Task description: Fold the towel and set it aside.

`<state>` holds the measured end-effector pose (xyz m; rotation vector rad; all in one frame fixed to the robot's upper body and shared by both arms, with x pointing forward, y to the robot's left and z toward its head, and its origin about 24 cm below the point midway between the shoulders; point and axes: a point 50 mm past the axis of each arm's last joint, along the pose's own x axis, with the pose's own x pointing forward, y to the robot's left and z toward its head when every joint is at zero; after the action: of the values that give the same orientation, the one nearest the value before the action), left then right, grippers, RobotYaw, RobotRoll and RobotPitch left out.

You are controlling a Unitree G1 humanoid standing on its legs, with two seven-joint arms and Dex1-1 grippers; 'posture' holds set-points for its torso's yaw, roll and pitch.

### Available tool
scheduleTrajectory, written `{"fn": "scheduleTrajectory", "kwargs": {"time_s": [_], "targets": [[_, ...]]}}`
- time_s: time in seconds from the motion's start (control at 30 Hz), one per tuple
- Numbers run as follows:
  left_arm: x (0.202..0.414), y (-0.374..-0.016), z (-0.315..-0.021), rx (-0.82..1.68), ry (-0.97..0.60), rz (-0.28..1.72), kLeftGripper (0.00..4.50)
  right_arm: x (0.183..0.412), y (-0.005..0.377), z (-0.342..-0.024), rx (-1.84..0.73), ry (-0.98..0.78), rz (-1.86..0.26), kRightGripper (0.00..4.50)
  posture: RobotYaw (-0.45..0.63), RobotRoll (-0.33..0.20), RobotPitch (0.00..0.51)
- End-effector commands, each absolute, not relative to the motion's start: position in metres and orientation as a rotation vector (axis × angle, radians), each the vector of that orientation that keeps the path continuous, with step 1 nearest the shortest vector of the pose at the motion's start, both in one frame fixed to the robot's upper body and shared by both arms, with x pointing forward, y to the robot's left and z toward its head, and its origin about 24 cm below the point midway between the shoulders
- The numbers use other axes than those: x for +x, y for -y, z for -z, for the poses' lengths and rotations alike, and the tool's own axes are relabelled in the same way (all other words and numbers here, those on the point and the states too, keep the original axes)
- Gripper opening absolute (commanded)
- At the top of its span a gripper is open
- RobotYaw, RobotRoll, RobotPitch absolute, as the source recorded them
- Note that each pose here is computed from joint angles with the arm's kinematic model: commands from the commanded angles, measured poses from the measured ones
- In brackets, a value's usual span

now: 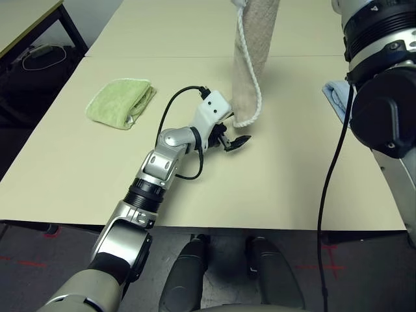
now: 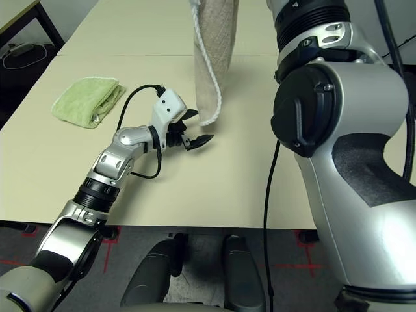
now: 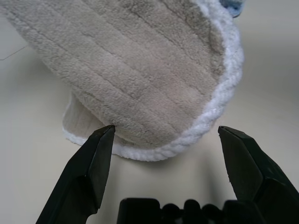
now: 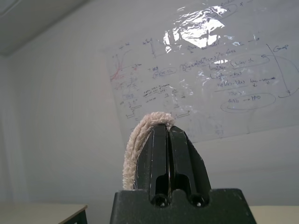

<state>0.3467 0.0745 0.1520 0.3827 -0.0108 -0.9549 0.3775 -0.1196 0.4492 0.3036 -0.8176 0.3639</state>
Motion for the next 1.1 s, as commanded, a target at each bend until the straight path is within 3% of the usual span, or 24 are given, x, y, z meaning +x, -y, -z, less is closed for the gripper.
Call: {"fn": "scheduleTrajectory", "kwargs": {"time_s": [0.03,0.53,0.8,0.93,1.1], "targets": [[0.348,-0.072,-0.157,0.4,0.039,0.942,4.5,0.377,0.118,-0.449,0.309,0.821,-0.372,0.04,0.07,0.0,0.178],[0.343,-0.068,-0.201,0.532,0.151,0.839,4.5,0.384,0.112,-0.436,0.298,0.776,-0.378,0.04,0.08,0.0,0.184],[0.324,-0.083,-0.197,0.546,0.082,0.848,4.5,0.389,0.111,-0.426,0.287,0.746,-0.37,0.04,0.1,0.0,0.188],[0.311,-0.075,-0.193,0.466,0.045,0.955,4.5,0.389,0.111,-0.426,0.287,0.744,-0.37,0.04,0.09,0.0,0.185],[0.312,-0.073,-0.191,0.439,0.022,0.957,4.5,0.389,0.111,-0.426,0.282,0.746,-0.37,0.04,0.09,0.0,0.184]]}}
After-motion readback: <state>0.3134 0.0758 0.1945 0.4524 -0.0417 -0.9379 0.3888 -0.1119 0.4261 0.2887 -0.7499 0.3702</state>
